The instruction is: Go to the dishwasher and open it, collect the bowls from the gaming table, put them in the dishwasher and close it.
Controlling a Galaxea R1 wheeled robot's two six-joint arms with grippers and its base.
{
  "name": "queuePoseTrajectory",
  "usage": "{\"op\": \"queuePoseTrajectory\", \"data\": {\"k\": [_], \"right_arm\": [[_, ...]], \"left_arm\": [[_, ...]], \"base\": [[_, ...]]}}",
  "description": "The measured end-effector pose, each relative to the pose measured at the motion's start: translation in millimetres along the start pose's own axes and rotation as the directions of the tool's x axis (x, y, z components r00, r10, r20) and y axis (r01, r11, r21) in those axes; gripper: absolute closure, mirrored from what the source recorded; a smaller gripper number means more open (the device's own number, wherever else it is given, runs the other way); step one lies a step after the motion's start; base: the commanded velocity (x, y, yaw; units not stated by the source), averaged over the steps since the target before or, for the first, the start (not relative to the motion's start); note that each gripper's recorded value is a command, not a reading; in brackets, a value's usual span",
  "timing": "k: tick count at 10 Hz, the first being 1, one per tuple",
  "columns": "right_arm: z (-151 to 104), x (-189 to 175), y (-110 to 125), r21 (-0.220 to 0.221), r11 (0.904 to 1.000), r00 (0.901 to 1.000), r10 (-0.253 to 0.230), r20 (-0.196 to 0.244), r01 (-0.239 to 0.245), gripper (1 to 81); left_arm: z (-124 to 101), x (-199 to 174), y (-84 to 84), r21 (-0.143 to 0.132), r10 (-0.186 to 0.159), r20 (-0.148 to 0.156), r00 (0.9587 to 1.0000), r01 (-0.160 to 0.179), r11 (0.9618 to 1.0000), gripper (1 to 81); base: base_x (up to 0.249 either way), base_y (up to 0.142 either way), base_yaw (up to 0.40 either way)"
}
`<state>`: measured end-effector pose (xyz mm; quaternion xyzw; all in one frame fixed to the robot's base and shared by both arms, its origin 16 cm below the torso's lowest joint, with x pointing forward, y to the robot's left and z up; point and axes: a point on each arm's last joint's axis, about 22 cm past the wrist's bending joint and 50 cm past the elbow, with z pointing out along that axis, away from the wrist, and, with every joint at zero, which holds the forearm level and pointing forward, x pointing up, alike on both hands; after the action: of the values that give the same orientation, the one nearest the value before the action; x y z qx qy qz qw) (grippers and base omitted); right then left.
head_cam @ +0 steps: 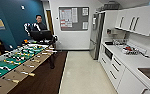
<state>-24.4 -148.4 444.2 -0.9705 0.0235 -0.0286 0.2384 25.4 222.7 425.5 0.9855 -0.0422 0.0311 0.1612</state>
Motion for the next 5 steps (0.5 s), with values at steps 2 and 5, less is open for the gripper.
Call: {"op": "queuePoseTrajectory", "data": {"k": [2,5], "right_arm": [[0.0,-1.6,-1.2,0.003,1.0,1.0,0.0,0.002,0.0,1.0],[0.2,-1.2,-1.7,0.003,1.0,1.0,-0.001,0.002,0.001,1.0]], "left_arm": [[0.0,0.0,0.0,0.0,0.0,0.0,1.0,0.0,1.0,1.0],[0.0,0.0,0.0,0.0,0.0,0.0,1.0,0.0,1.0,1.0]], "base": [[0.0,0.0,0.373],[0.0,0.0,0.373]]}}
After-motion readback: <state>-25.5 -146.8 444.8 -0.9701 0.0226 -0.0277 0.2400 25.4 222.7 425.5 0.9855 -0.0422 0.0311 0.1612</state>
